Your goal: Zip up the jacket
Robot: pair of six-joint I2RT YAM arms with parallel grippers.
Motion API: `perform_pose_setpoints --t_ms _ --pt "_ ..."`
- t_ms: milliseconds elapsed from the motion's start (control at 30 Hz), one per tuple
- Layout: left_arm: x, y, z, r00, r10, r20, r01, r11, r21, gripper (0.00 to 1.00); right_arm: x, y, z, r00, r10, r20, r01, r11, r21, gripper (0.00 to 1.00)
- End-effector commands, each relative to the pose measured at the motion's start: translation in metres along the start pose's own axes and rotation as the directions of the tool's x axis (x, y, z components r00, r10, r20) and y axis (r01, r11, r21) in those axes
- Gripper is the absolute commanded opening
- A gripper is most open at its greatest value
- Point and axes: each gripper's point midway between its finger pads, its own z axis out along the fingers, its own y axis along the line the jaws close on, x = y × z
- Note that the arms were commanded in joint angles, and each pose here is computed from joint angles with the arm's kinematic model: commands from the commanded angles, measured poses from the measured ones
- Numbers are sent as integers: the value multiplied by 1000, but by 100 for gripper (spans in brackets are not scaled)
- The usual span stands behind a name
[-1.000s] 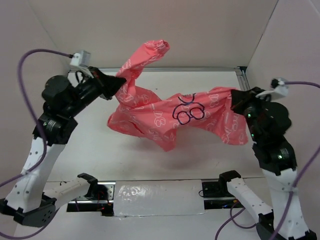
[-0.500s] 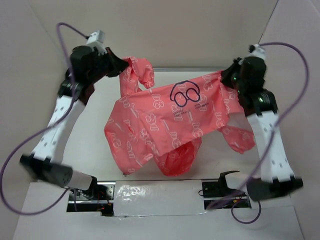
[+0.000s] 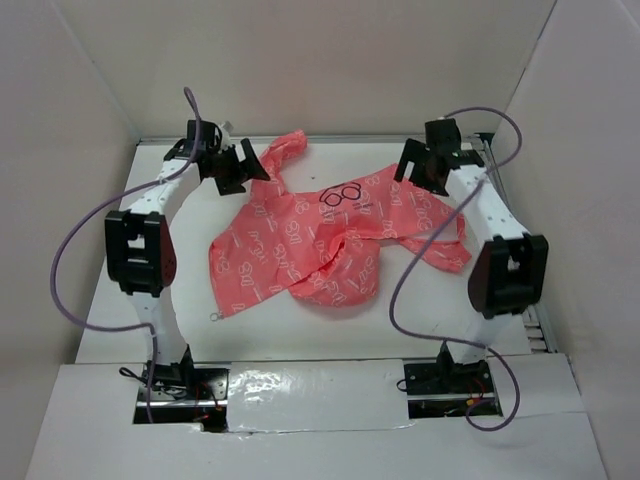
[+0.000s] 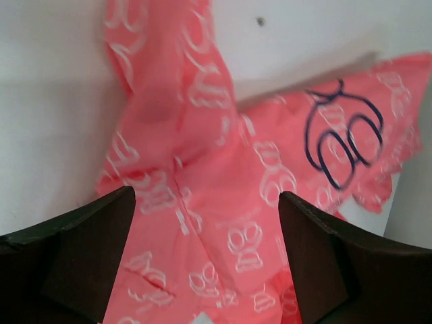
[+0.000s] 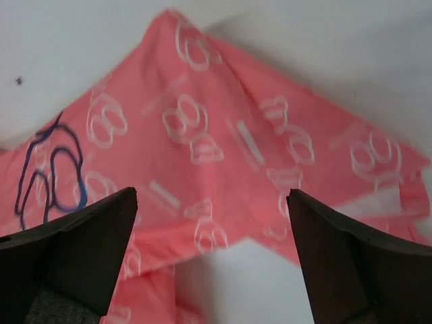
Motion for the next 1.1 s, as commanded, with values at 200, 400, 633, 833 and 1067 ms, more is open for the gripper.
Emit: perform_pose_setpoints --t_ms 200,400,633,833,1067 --pt "109 -107 -74 934 357 8 -342 887 310 99 105 -21 -79 979 203 14 -200 974 -108 100" --pt "229 -156 -79 818 570 -78 -426 692 583 99 147 11 -89 976 199 -92 -218 927 -306 100" --pt "286 -163 -60 763 616 -198 -403 692 599 99 187 18 -104 966 193 -169 -244 897 -368 100" --pt "179 -157 -34 845 532 -51 -492 813 311 99 248 58 -115 961 65 -269 -191 859 -475 100" --pt "155 -163 21 745 662 -85 -626 737 256 99 265 85 -100 953 52 -298 -189 872 -451 100"
